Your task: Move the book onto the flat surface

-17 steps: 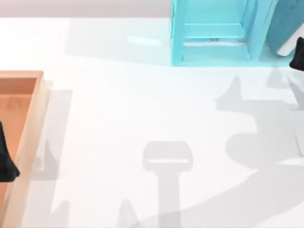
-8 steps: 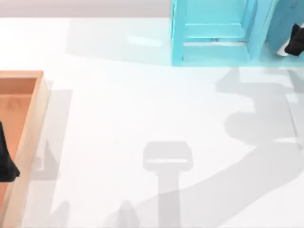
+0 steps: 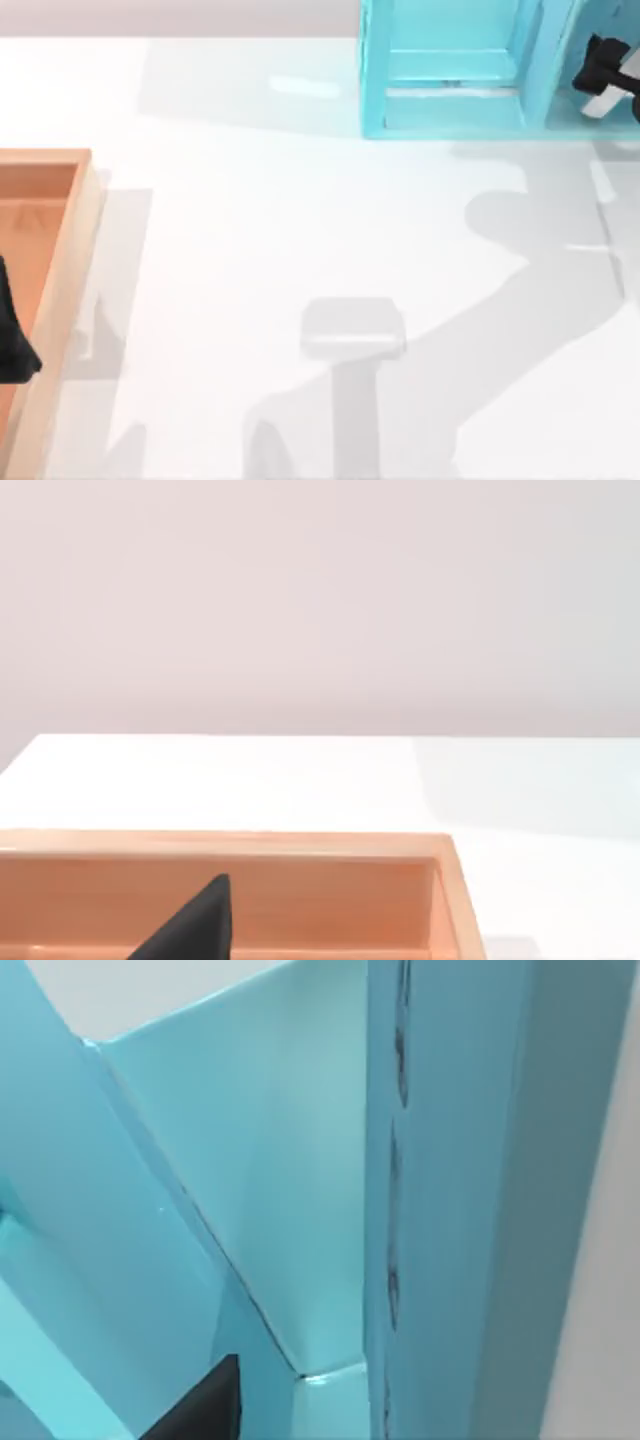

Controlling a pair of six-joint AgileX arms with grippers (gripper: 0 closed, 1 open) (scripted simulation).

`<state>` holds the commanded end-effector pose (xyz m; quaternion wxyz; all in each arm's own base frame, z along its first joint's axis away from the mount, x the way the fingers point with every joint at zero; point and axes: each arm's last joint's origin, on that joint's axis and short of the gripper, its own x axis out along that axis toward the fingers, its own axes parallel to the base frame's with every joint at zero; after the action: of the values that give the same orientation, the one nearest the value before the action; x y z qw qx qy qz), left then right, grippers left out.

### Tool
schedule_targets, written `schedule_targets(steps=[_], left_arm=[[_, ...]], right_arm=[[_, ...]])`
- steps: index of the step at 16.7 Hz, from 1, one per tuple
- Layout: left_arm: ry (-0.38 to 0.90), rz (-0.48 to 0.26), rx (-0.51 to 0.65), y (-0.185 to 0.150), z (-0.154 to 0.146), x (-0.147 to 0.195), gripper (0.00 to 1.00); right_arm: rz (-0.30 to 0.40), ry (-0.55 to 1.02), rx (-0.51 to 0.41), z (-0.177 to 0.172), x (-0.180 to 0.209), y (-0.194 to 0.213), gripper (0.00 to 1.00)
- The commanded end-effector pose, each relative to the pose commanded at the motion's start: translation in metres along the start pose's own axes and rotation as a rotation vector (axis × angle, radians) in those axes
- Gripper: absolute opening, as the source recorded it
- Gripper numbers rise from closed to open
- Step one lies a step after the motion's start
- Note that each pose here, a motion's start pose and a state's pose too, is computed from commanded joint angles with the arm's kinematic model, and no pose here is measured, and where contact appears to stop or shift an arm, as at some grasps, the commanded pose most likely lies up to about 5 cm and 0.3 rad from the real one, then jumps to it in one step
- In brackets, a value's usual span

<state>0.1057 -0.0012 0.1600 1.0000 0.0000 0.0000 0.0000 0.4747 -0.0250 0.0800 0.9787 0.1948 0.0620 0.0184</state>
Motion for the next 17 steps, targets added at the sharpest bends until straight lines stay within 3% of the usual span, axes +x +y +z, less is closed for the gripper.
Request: schedule_targets(steps=[3,16,17], left_arm=[[0.000,0.000,0.000,0.0000,0.0000,0.0000,1.00],[0.000,0.000,0.000,0.0000,0.0000,0.0000,1.00],[0.000,0.000,0.000,0.0000,0.0000,0.0000,1.00]], right_arm=[[0.000,0.000,0.000,0.0000,0.0000,0.0000,1.00],[0.000,0.000,0.000,0.0000,0.0000,0.0000,0.02],[0.000,0.000,0.000,0.0000,0.0000,0.0000,0.00]])
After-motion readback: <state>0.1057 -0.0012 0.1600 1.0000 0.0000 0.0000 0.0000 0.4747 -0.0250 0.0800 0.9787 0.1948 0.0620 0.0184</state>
